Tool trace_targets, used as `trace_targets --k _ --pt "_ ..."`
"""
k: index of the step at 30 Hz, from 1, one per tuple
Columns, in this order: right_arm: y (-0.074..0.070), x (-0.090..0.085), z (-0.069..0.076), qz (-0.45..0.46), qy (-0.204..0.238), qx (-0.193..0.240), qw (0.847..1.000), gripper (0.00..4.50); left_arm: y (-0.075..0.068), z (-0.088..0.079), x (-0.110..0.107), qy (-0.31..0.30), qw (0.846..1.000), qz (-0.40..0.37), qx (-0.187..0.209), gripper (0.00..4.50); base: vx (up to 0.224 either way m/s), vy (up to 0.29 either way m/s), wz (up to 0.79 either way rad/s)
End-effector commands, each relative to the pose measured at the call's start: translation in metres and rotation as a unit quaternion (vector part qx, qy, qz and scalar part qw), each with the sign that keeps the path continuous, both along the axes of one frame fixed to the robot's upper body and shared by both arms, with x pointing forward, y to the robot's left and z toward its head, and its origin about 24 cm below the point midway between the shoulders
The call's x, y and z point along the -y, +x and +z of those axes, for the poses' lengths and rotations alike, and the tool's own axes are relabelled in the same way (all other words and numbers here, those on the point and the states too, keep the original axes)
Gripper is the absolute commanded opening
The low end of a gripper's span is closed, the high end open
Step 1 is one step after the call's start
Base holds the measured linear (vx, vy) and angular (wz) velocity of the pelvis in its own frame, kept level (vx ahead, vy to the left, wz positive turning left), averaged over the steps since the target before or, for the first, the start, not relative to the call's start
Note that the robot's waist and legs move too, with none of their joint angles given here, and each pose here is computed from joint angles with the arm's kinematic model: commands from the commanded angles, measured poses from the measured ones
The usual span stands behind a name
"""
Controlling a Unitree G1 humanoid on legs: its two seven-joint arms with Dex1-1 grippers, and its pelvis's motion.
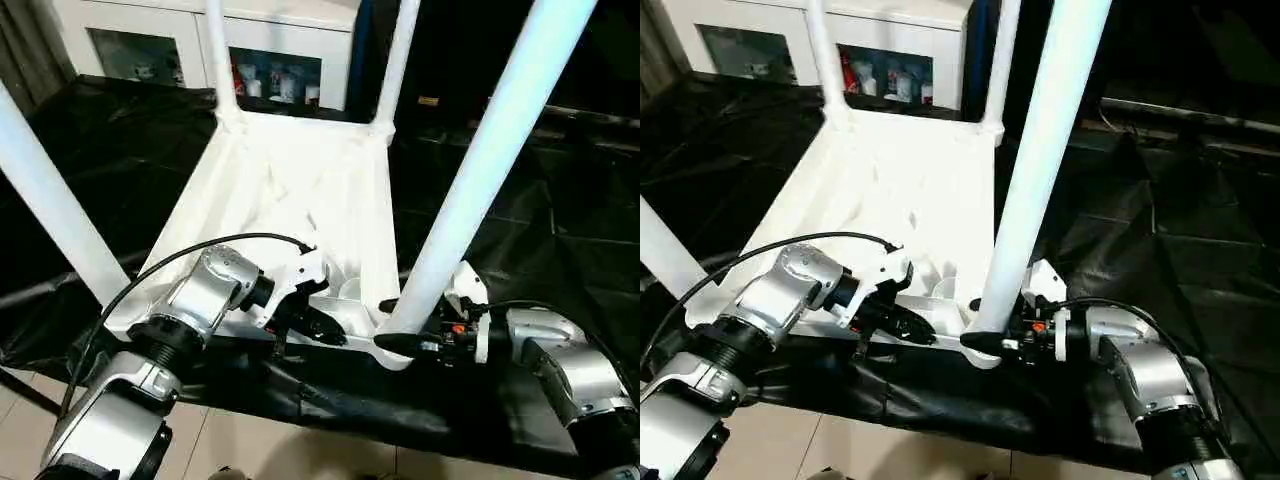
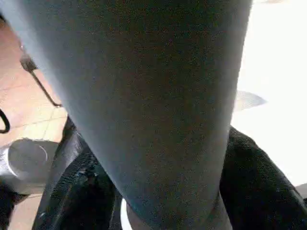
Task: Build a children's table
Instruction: Rotate leg to tighten
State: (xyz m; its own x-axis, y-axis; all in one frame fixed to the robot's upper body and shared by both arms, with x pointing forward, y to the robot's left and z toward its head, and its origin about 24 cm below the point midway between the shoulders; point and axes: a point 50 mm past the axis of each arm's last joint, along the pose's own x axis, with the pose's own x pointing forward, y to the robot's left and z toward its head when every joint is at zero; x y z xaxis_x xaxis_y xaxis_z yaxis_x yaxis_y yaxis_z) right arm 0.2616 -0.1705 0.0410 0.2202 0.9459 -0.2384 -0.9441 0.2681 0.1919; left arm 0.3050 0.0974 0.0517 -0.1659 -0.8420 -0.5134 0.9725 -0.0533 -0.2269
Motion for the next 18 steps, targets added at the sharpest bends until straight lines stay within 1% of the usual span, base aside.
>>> trace_targets --k 1,3,4,6,7,10,11,12,13,14,15,16,18 --pt "-0.002 0.001 0.001 -0.001 0.007 -0.006 1.000 2.37 -0.002 0.000 0.007 -0.002 1.000 -0.005 0.006 0.00 0.000 0.000 0.00" --pt "-0.002 -0.001 0.000 -0.011 0.009 -0.007 1.000 2.26 0.001 -0.001 0.008 -0.002 1.000 0.014 0.019 0.00 0.000 0.000 0.00" --pt "-0.001 -0.003 -0.006 -0.048 0.003 -0.006 0.999 2.26 0.009 -0.002 0.012 0.000 0.997 0.058 0.047 0.00 0.000 0.000 0.00" --pt "0.001 -0.003 -0.011 -0.081 -0.003 -0.006 0.997 2.15 0.016 -0.002 0.015 0.001 0.994 0.092 0.067 0.00 0.000 0.000 0.00" --pt "0.001 -0.003 -0.011 -0.081 -0.003 -0.006 0.997 2.15 0.016 -0.002 0.015 0.001 0.994 0.092 0.067 0.00 0.000 0.000 0.00" --pt "0.009 -0.005 -0.025 -0.163 -0.030 -0.008 0.986 2.07 0.024 -0.003 0.023 0.005 0.985 0.147 0.094 0.00 0.000 0.000 0.00" --pt "0.009 -0.005 -0.025 -0.163 -0.030 -0.008 0.986 2.07 0.024 -0.003 0.023 0.005 0.985 0.147 0.094 0.00 0.000 0.000 0.00" --pt "0.016 -0.006 -0.033 -0.224 -0.047 -0.013 0.973 2.04 0.028 -0.004 0.031 0.005 0.977 0.183 0.107 0.00 0.000 0.000 0.00" --pt "0.020 -0.007 -0.037 -0.262 -0.054 -0.016 0.963 2.03 0.030 -0.004 0.035 0.005 0.973 0.201 0.113 0.00 0.000 0.000 0.00" --pt "0.020 -0.007 -0.037 -0.262 -0.054 -0.016 0.963 2.02 0.030 -0.004 0.035 0.005 0.973 0.201 0.113 0.00 0.000 0.000 0.00" --pt "0.029 -0.009 -0.044 -0.344 -0.067 -0.026 0.936 2.00 0.033 -0.005 0.046 0.004 0.965 0.233 0.122 0.00 0.000 0.000 0.00" --pt "0.029 -0.009 -0.044 -0.344 -0.067 -0.026 0.936 1.99 0.033 -0.005 0.046 0.004 0.965 0.233 0.122 0.00 0.000 0.000 0.00" --pt "0.035 -0.012 -0.048 -0.400 -0.067 -0.042 0.913 1.98 0.034 -0.005 0.055 0.002 0.961 0.247 0.127 0.00 0.000 0.000 0.00"
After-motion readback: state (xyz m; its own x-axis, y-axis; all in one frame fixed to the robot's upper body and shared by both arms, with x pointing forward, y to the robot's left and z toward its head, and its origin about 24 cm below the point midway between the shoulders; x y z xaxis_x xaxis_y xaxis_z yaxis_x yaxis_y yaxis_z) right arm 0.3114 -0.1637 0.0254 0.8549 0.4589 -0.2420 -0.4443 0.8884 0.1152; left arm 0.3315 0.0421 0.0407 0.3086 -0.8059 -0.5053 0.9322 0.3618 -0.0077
